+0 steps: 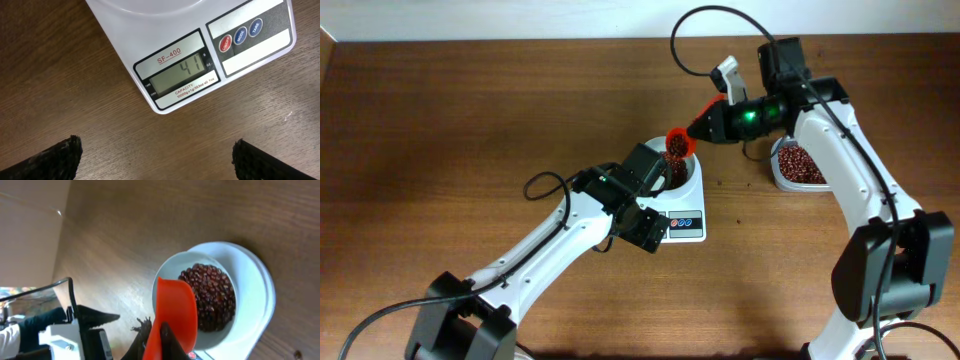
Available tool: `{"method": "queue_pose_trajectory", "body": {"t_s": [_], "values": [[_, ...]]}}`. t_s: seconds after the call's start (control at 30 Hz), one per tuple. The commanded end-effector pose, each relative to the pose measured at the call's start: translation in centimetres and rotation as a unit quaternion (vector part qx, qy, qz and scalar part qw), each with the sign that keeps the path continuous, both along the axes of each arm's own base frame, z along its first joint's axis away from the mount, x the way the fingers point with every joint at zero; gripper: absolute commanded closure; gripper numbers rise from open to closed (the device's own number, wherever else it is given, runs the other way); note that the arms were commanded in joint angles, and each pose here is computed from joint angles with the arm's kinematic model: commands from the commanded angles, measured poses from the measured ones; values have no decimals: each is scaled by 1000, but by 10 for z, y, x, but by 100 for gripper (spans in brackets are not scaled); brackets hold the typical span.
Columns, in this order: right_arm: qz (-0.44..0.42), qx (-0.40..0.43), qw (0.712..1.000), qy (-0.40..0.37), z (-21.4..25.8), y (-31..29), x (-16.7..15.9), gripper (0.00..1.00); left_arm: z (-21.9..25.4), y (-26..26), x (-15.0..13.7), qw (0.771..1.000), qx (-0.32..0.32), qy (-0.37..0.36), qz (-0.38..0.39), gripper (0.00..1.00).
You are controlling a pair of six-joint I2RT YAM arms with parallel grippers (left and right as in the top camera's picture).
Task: Scoop item into bowl and weigh 50g on scale
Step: 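Tilt the scoop gradually with the right gripper, trickling beans into bowl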
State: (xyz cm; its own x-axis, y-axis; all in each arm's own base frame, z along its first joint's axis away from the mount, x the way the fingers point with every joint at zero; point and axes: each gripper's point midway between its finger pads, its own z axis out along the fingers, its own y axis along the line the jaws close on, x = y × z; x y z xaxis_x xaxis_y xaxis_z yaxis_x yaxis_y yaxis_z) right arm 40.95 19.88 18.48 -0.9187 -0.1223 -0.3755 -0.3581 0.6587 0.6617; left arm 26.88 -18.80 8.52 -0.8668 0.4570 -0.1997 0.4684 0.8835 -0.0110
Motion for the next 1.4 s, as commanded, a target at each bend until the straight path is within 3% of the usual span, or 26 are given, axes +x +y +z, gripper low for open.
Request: {"method": "queue_pose_trajectory", "body": {"t_s": [0.0,0.17,0.37,1.37], "values": [[8,-22,997,-69,43,-4,4,96,-4,5,0,1000,9,2,-2,1],[8,-22,997,-77,58,-4,4,96,-4,5,0,1000,9,2,-2,1],[-2,-41,996,-81,55,-9,8,96,-4,14,7,999,35,-16,4,1],[5,-110,987,-117,44,-4,12,96,-4,14,7,999,35,-17,4,1]]}}
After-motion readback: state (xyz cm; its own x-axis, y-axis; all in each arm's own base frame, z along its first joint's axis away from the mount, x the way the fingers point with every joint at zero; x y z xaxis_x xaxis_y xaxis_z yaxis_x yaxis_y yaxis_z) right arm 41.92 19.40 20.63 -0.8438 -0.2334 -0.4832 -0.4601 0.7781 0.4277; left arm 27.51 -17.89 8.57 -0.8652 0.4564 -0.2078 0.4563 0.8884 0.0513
